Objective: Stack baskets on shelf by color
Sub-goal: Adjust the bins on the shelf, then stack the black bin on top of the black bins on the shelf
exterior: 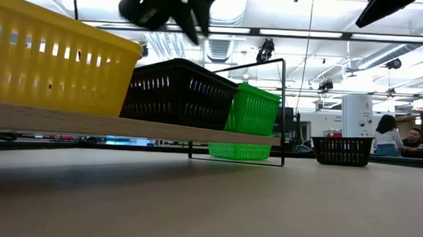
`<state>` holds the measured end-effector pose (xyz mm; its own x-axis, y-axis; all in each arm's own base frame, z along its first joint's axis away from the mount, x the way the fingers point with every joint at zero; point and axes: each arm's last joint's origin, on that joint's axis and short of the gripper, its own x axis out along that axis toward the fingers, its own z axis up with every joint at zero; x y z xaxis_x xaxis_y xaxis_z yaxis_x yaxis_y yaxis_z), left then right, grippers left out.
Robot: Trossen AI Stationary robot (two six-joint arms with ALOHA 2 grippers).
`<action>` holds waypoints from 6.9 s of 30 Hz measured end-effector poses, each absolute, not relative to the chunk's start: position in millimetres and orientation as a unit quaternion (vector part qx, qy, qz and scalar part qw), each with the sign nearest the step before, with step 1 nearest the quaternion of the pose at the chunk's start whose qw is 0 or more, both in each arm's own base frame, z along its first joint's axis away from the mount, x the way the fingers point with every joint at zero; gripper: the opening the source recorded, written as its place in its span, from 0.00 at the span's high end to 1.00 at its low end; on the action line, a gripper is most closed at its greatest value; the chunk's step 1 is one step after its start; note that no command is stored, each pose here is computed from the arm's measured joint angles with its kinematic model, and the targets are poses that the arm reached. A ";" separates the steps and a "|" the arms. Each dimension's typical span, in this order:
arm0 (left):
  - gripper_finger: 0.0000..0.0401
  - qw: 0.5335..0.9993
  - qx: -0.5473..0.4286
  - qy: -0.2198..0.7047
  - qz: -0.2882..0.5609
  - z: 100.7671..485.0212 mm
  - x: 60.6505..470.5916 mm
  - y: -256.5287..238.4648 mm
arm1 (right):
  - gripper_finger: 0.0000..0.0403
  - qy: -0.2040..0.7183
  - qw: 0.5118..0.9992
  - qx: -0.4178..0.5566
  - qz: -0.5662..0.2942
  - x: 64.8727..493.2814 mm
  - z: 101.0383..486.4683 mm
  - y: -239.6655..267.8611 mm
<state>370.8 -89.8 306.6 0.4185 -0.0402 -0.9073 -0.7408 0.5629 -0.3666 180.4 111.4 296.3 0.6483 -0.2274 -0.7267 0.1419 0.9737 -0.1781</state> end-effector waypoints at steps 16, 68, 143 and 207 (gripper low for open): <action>1.00 0.707 -0.349 0.577 0.214 255.2 351.3 -112.7 | 0.85 0.403 0.908 -0.017 -0.118 180.4 296.3 111.3; 1.00 0.780 -0.307 0.470 0.275 254.7 399.9 -61.7 | 0.86 0.374 0.921 0.004 -0.107 171.7 362.4 105.6; 1.00 0.852 -0.333 0.338 0.223 341.7 303.5 -211.4 | 0.98 0.622 0.767 0.060 -0.148 194.8 228.1 -26.0; 1.00 0.926 -0.222 0.138 0.274 432.8 224.9 -148.2 | 0.61 0.523 0.811 -0.217 0.149 428.0 279.3 131.3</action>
